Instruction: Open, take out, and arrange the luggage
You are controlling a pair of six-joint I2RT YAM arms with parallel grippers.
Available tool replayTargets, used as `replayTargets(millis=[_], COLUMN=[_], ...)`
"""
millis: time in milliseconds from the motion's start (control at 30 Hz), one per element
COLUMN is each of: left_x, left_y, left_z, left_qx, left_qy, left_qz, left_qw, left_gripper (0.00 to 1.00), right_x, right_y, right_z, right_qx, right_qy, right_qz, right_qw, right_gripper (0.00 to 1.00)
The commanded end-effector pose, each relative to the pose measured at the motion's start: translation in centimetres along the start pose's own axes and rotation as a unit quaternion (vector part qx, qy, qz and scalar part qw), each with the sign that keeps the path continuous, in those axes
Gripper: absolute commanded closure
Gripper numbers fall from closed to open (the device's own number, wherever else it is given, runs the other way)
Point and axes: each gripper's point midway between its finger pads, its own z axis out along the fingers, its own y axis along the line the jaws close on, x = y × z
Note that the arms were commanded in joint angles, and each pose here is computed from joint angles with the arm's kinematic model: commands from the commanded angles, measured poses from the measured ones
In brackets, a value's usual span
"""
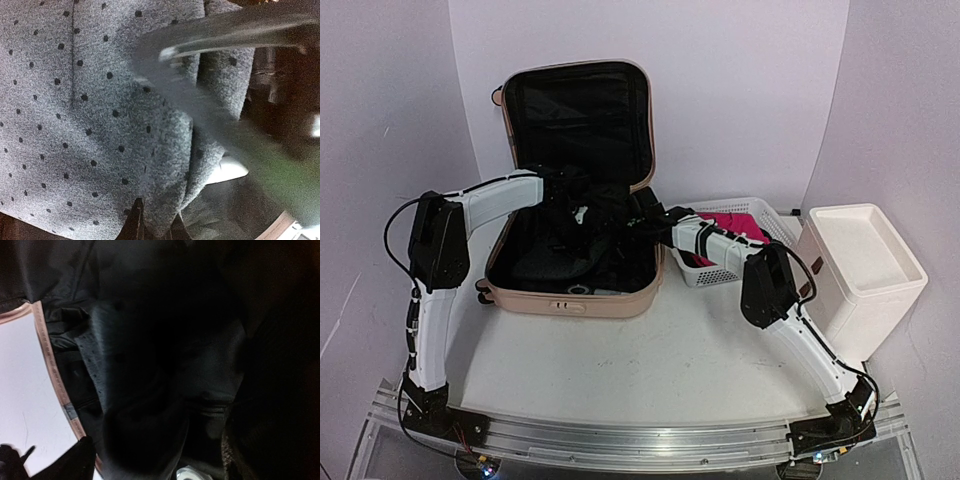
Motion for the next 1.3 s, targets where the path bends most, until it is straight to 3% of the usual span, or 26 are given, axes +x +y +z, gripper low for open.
replayTargets(millis=[0, 167, 333, 467, 567, 667, 833, 1000, 1167, 1267], left_x=[-0.6, -0.2, 0.4, 1.2, 1.8, 1.8, 1.5, 0.2, -1.4, -2.5], left_y=[-2.4, -2.6, -3.2, -3.5, -3.6, -2.8, -0.1, 1.5, 1.8, 1.8], left_z=[-3.4, -3.8, -4.2, -6.0, -8.9, -13.8, -19.2, -19.5, -18.7, -18.3], left_qx=[0.042, 0.043, 0.056, 0.069, 0.070, 0.052, 0.007, -0.011, -0.012, -0.006], left_qy=[-0.035, -0.037, -0.034, -0.041, -0.068, -0.130, -0.208, -0.221, -0.224, -0.225], left_qz=[0.015, 0.046, 0.068, 0.073, 0.085, 0.095, 0.083, 0.077, 0.080, 0.078], left_qw=[0.998, 0.997, 0.996, 0.994, 0.992, 0.986, 0.975, 0.972, 0.971, 0.971], left_gripper=[1.00, 0.99, 0.92, 0.68, 0.46, 0.33, 0.28, 0.28, 0.29, 0.29], right_x=[0.9, 1.4, 1.1, 0.5, 0.3, 0.5, 2.5, 4.5, 8.1, 8.0], right_y=[2.6, 2.0, 3.1, 4.6, 5.5, 6.6, 9.6, 9.9, 12.4, 12.8], right_z=[1.3, 2.6, 2.4, 1.8, 1.0, -0.2, -3.9, -7.7, -11.9, -14.6], right_qx=[-0.047, -0.056, -0.076, -0.099, -0.105, -0.110, -0.128, -0.097, -0.153, -0.152], right_qy=[-0.007, 0.002, -0.007, -0.024, -0.036, -0.031, -0.001, 0.025, 0.088, 0.084], right_qz=[0.001, 0.013, -0.001, -0.017, -0.030, -0.054, -0.157, -0.255, -0.358, -0.382], right_qw=[0.999, 0.998, 0.997, 0.995, 0.993, 0.992, 0.979, 0.962, 0.917, 0.908], right_gripper=[0.21, 0.26, 0.52, 0.86, 1.00, 1.00, 1.00, 1.00, 1.00, 1.00])
